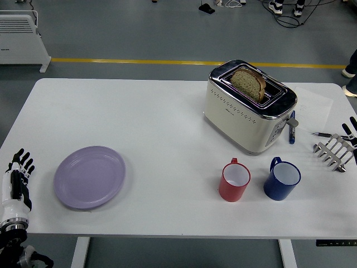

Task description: Push plate across desktop,pick up the break from the machine,place the break in the plate

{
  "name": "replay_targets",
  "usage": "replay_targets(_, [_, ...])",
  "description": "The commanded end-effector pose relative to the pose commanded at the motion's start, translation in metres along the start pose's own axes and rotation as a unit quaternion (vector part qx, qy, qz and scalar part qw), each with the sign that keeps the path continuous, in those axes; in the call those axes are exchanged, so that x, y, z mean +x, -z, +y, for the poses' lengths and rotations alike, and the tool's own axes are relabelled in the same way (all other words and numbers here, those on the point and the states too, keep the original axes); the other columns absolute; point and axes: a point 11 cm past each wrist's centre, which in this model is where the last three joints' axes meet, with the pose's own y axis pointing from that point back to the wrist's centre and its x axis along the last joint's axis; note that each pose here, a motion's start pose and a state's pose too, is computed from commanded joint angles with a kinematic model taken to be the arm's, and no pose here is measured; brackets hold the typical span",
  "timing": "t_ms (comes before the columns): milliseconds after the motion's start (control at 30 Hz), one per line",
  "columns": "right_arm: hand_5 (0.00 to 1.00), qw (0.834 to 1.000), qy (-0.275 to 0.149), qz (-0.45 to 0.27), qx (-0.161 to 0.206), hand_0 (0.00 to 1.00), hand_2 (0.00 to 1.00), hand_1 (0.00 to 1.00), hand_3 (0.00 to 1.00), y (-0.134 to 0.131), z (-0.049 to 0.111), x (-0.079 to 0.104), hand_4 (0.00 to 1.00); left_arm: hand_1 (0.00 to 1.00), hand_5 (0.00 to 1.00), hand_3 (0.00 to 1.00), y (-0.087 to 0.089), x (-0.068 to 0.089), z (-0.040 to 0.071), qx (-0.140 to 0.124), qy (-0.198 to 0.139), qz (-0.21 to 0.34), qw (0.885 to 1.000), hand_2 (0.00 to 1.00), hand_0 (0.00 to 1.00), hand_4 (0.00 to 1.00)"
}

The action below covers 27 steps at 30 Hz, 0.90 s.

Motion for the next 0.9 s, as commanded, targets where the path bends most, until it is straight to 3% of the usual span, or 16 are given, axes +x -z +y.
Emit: replay_targets(900, [0.514,1.000,0.008,-0.003,0.000,0.739,0.719,0.705,0.682,-0.001,-0.003,-0.007,0.478,0.890,0.998,0.877,0.014,-0.030,0.005,0.022,0.050,0.002,0.999,0.911,0.851,0.551])
